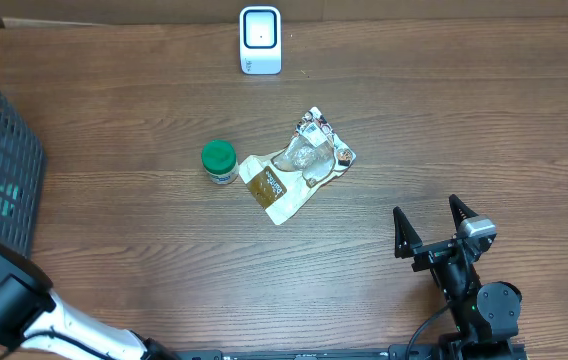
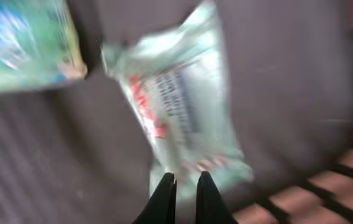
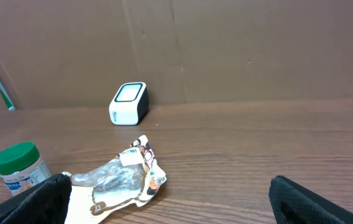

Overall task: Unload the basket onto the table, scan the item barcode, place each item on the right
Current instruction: 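Grasp the pale green wipes pack in the basket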

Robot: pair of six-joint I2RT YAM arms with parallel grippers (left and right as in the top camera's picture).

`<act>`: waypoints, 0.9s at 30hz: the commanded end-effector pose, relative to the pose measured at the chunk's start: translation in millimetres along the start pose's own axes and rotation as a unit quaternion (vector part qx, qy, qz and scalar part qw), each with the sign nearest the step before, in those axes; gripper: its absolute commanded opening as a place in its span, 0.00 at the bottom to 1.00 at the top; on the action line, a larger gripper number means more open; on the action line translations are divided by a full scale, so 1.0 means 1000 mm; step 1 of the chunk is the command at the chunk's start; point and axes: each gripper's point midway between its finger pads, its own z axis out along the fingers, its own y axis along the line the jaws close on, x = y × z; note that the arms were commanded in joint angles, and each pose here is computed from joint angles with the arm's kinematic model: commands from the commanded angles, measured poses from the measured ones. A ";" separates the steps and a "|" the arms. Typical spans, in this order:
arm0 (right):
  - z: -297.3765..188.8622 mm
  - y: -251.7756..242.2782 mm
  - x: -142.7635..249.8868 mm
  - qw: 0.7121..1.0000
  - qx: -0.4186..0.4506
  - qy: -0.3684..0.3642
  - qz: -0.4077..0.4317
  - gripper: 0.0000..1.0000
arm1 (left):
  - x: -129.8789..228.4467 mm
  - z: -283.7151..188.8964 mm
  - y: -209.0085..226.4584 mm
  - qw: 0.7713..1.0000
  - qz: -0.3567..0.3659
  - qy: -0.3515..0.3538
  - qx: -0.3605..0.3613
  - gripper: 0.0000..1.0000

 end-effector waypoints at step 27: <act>0.000 0.000 0.002 1.000 0.000 -0.002 0.001 1.00 | -0.001 -0.066 -0.018 0.998 -0.028 -0.023 0.049 0.59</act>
